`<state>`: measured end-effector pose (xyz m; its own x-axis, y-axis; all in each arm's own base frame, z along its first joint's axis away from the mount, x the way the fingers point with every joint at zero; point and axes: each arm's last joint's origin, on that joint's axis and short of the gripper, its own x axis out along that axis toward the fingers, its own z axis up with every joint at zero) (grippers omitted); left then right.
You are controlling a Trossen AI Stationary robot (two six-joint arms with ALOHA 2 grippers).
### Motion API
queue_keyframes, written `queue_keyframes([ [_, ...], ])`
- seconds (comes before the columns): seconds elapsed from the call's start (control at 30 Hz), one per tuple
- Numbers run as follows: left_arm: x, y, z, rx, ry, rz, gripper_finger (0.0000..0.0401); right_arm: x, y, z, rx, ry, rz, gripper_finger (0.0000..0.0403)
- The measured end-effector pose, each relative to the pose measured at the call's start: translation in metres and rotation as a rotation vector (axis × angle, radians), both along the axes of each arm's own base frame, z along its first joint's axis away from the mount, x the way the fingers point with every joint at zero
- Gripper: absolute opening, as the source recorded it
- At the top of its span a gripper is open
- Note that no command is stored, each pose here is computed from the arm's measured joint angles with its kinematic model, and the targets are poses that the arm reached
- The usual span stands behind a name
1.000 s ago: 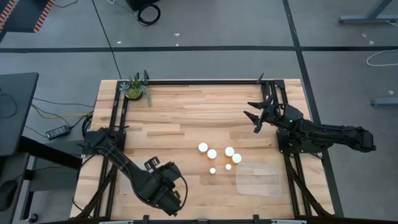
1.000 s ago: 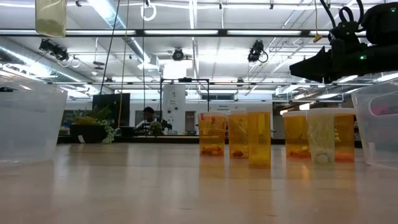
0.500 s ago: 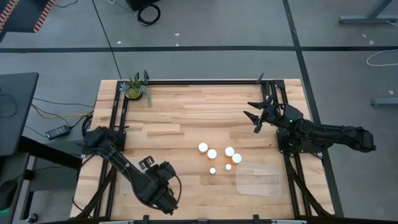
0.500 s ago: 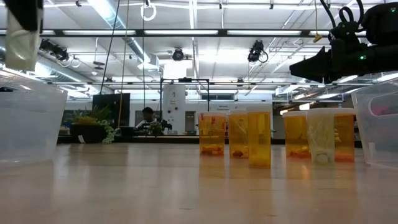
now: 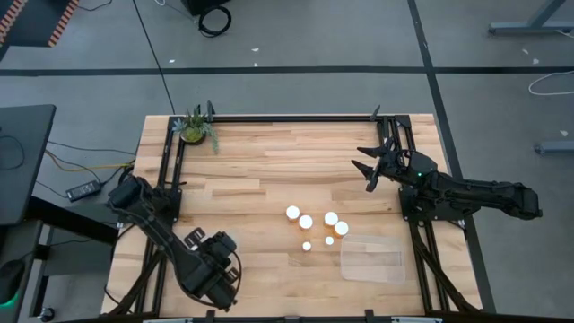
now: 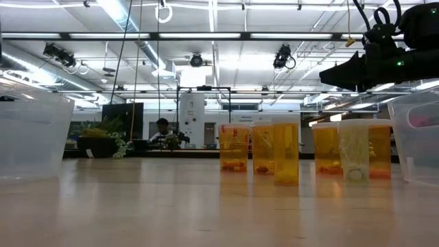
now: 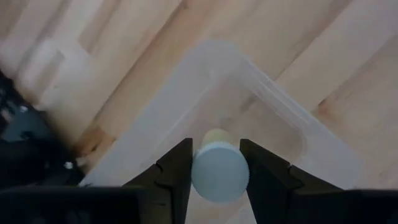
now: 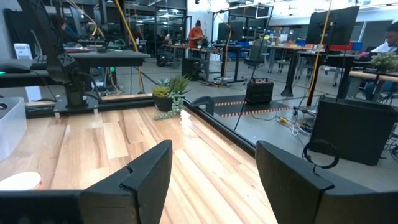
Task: Pick and place medicine bottles into bin by pill shape (circle, oval)
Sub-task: Put the left small yellow pill bottle into the left transparent bin
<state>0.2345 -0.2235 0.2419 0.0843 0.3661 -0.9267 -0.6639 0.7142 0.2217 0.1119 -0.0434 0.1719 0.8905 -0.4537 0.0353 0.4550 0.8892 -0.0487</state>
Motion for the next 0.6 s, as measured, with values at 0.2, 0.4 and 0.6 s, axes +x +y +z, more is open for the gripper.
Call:
queue_keyframes([
  [0.2, 0.002, 0.003, -0.027, -0.048, 0.015, 0.0, 0.0126, 0.0, 0.0, 0.0, 0.0, 0.0, 0.0, 0.0239],
  [0.4, 0.001, 0.005, -0.04, -0.063, 0.01, -0.002, 0.0135, 0.0, 0.0, 0.0, 0.0, 0.0, -0.001, 0.0239],
  [0.6, 0.005, 0.007, -0.052, -0.096, -0.021, 0.008, 0.0128, 0.0, 0.0, 0.0, 0.0, 0.0, 0.0, 0.0239],
])
